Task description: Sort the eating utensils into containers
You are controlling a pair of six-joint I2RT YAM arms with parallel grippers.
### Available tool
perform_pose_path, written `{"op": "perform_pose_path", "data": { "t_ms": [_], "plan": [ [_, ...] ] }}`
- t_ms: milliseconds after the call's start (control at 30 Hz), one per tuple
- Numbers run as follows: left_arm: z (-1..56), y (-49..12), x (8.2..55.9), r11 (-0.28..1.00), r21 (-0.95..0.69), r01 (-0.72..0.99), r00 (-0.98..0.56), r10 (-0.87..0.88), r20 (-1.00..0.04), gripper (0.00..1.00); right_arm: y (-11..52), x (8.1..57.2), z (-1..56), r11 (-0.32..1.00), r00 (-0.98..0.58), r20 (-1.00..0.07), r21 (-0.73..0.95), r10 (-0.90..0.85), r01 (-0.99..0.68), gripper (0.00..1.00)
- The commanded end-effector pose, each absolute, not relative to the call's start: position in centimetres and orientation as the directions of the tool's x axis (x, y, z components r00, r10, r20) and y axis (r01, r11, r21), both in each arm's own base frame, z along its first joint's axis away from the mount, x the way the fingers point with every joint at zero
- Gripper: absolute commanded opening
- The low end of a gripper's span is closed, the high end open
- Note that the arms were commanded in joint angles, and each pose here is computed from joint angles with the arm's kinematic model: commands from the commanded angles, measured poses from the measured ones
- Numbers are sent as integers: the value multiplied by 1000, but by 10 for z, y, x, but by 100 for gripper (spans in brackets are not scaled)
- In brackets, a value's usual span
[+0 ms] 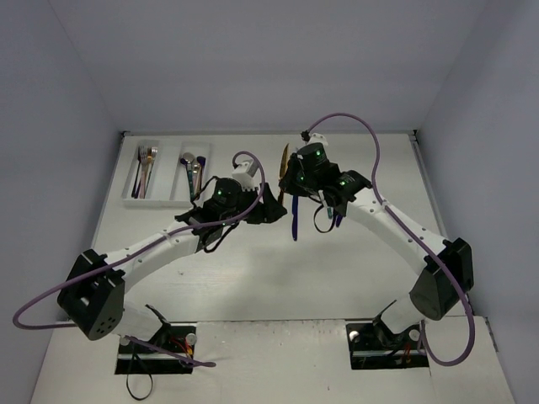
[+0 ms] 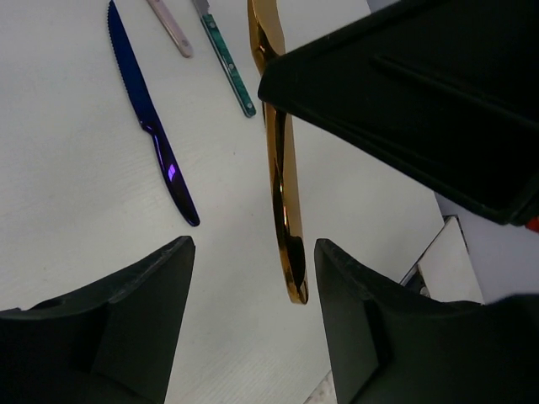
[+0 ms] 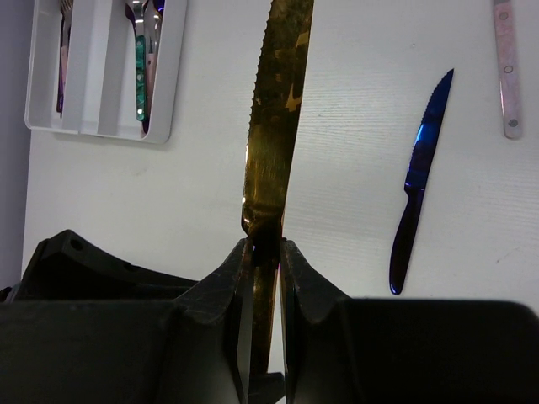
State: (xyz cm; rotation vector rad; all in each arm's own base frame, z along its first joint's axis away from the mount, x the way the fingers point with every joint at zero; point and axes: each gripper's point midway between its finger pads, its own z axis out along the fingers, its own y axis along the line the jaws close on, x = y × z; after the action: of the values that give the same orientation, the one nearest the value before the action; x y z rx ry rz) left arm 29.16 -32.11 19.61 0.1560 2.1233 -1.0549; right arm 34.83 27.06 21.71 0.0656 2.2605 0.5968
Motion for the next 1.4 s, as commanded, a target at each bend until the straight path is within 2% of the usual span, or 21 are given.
{"op": "perform_pose_path", "data": {
  "t_ms": [0, 133, 300, 400, 433, 533, 600, 667, 733, 833, 1033, 1133, 1367],
  "plan": [
    [254, -345, 304, 538, -688, 487, -643, -312, -699, 47, 280, 350, 261, 825, -611, -716, 537, 337, -174, 0],
    [251, -349, 303, 528, -699, 482, -648, -322, -690, 20, 283, 348, 260, 813, -612, -709, 554, 351, -176, 0],
    [249, -346, 305, 538, -702, 466, -643, -339, -687, 1, 285, 348, 254, 812, -616, -704, 558, 353, -173, 0],
    [249, -341, 305, 549, -702, 454, -635, -353, -687, 0, 285, 348, 247, 819, -621, -703, 550, 347, -165, 1],
    [247, -339, 306, 554, -701, 448, -633, -357, -687, 0, 283, 349, 246, 822, -618, -705, 546, 347, -161, 5],
    [242, -329, 305, 568, -700, 431, -630, -366, -685, 0, 279, 352, 242, 836, -611, -712, 530, 345, -146, 29],
    [238, -320, 309, 579, -707, 407, -630, -383, -676, 0, 277, 353, 240, 841, -608, -716, 522, 342, -141, 38],
    [226, -302, 312, 595, -718, 362, -640, -401, -655, 0, 270, 357, 239, 852, -597, -727, 506, 338, -134, 52],
    [219, -285, 316, 616, -716, 329, -644, -408, -647, 0, 258, 362, 238, 859, -586, -732, 499, 346, -115, 58],
    [208, -237, 330, 683, -689, 244, -634, -425, -646, 0, 237, 368, 235, 870, -576, -738, 485, 352, -90, 63],
    [204, -145, 355, 813, -564, 146, -605, -378, -701, 0, 183, 373, 216, 897, -566, -744, 441, 355, -17, 64],
    [195, -98, 370, 869, -487, 84, -608, -343, -716, 0, 172, 371, 210, 906, -570, -747, 422, 342, -10, 64],
    [185, -28, 419, 922, -386, 34, -626, -281, -727, 0, 166, 368, 194, 916, -602, -738, 400, 304, -28, 64]
  ]
}}
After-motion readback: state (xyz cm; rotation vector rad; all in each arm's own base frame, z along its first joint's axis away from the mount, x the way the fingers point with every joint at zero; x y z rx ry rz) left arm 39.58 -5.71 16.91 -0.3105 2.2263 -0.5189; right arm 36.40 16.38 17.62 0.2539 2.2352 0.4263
